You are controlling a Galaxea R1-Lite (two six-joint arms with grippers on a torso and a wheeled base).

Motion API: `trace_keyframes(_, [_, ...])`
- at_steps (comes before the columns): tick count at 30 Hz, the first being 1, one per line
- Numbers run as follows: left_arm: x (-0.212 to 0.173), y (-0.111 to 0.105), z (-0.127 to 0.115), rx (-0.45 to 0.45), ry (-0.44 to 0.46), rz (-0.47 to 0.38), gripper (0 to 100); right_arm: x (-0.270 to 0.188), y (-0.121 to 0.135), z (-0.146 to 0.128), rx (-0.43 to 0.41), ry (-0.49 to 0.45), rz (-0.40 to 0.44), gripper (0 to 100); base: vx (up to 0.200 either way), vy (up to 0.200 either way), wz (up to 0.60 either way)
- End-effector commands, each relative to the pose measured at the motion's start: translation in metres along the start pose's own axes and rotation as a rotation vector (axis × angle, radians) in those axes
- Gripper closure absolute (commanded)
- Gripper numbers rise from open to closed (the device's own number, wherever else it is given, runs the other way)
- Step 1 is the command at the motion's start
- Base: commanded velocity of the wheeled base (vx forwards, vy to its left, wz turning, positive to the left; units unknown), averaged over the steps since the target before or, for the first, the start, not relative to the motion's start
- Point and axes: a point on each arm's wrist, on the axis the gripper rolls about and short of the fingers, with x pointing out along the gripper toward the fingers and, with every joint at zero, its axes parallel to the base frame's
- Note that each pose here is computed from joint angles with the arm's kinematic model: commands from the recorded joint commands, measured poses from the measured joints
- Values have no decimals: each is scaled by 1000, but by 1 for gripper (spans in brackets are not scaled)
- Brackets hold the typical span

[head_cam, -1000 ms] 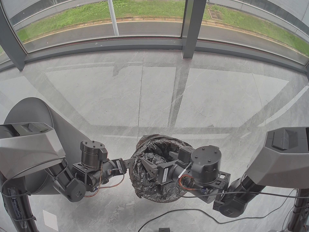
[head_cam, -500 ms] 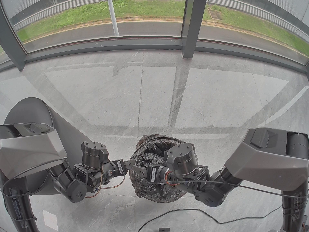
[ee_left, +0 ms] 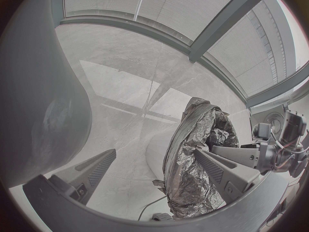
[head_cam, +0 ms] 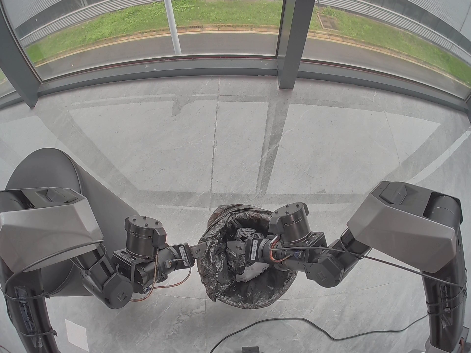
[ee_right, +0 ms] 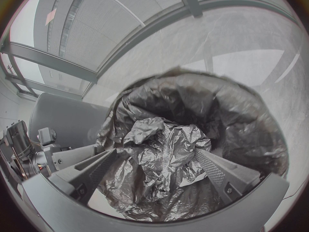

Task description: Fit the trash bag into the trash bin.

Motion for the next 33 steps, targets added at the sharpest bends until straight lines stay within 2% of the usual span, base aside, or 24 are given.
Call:
trace_keyframes(1, [0, 0, -1, 0, 2, 2, 0, 15, -10, -3, 9, 34, -31, 0, 0, 0, 0])
trace_keyframes(6, [0, 0, -1, 1, 2, 0, 0, 24, -9, -2, 14, 100, -77, 0, 0, 0, 0])
trace_keyframes(19, [1, -1, -2, 2, 5, -3, 0, 41, -2, 12, 20, 173, -132, 0, 0, 0, 0])
trace_keyframes(23, [1, -1, -2, 2, 5, -3, 0, 40, -1, 11, 17, 168, -135, 0, 0, 0, 0])
trace_keyframes(25, [1, -1, -2, 3, 7, -2, 0, 36, 3, 16, 16, 138, -136, 0, 0, 0, 0])
trace_keyframes(27, [1, -1, -2, 3, 7, -2, 0, 30, 9, 27, 11, 58, -149, 0, 0, 0, 0])
trace_keyframes(30, [1, -1, -2, 3, 7, -2, 0, 3, 27, 46, 5, -26, -131, 0, 0, 0, 0])
trace_keyframes(31, [1, -1, -2, 3, 7, -2, 0, -16, 42, 55, -4, -52, -103, 0, 0, 0, 0])
trace_keyframes(33, [1, -1, -2, 3, 8, -1, 0, -18, 43, 55, -5, -54, -100, 0, 0, 0, 0])
